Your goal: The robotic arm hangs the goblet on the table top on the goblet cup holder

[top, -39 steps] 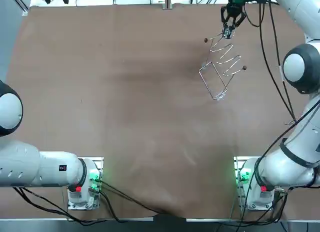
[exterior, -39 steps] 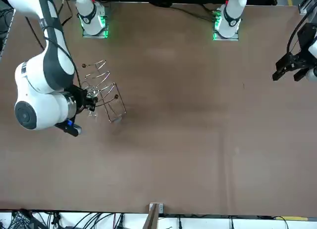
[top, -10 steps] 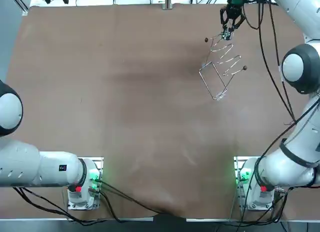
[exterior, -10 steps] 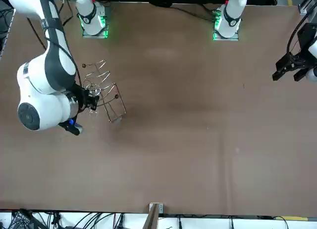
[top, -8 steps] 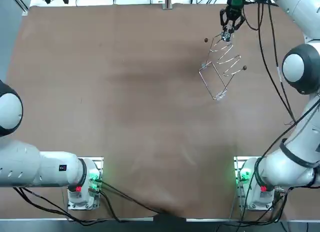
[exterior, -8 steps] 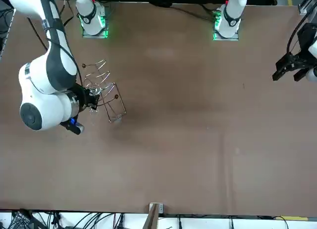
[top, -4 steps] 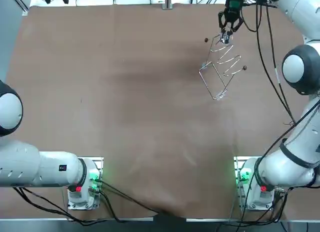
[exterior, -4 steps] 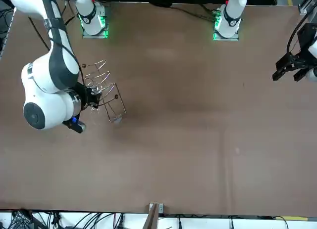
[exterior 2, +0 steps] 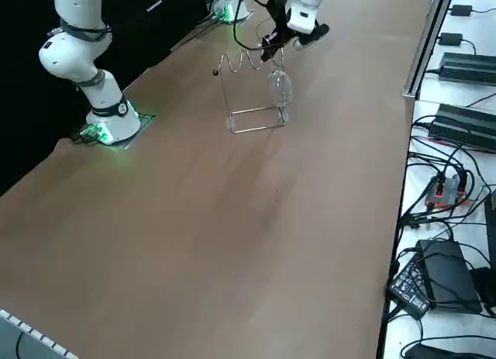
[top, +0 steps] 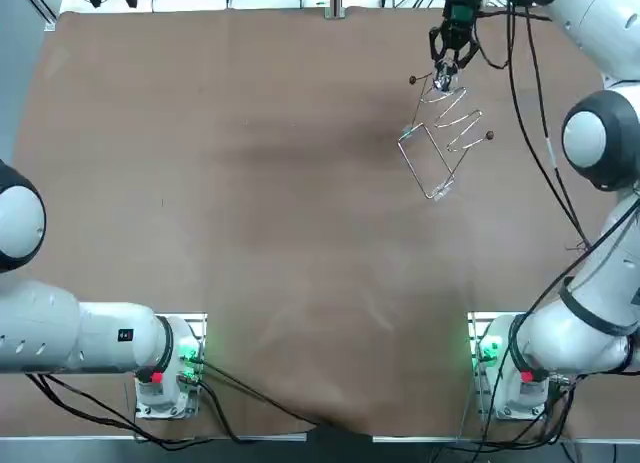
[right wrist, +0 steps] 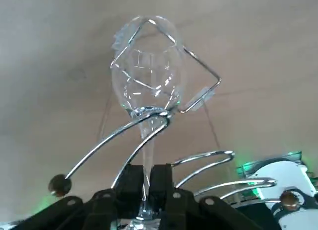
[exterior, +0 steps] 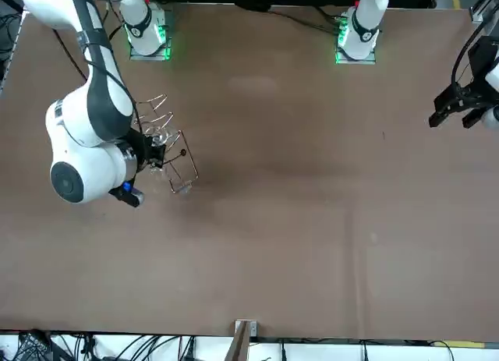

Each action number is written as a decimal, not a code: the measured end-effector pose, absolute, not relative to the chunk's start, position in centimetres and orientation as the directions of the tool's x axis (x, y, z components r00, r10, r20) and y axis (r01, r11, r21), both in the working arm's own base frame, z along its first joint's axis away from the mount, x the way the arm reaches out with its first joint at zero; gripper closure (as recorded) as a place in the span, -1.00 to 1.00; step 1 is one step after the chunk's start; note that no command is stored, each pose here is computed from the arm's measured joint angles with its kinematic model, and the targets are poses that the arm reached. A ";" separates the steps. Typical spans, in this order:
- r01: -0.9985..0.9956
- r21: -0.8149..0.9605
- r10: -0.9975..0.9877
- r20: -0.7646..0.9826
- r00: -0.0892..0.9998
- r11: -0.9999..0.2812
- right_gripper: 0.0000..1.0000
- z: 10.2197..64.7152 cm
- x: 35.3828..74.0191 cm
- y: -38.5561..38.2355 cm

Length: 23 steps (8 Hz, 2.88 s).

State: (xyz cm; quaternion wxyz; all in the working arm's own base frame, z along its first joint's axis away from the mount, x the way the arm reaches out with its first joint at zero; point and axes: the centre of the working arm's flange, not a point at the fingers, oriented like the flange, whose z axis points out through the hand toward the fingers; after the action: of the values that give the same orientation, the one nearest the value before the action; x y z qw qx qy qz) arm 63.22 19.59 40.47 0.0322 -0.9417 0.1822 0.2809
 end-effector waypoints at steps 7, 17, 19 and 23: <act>-0.395 0.018 -0.335 -0.569 0.751 -0.918 0.78 40.5 63.2 19.5; -0.401 0.013 -0.340 -0.556 0.758 -0.916 -0.20 41.2 63.4 18.6; -0.398 0.001 -0.337 -0.534 0.775 -0.917 -0.47 42.2 63.7 17.7; -0.308 -0.078 -0.268 -0.323 0.908 -0.948 -1.00 49.9 66.1 12.0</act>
State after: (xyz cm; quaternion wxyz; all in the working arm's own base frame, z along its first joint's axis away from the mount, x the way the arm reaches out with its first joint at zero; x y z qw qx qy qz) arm 66.11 12.00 49.93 0.0639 -0.9746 0.1477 0.1560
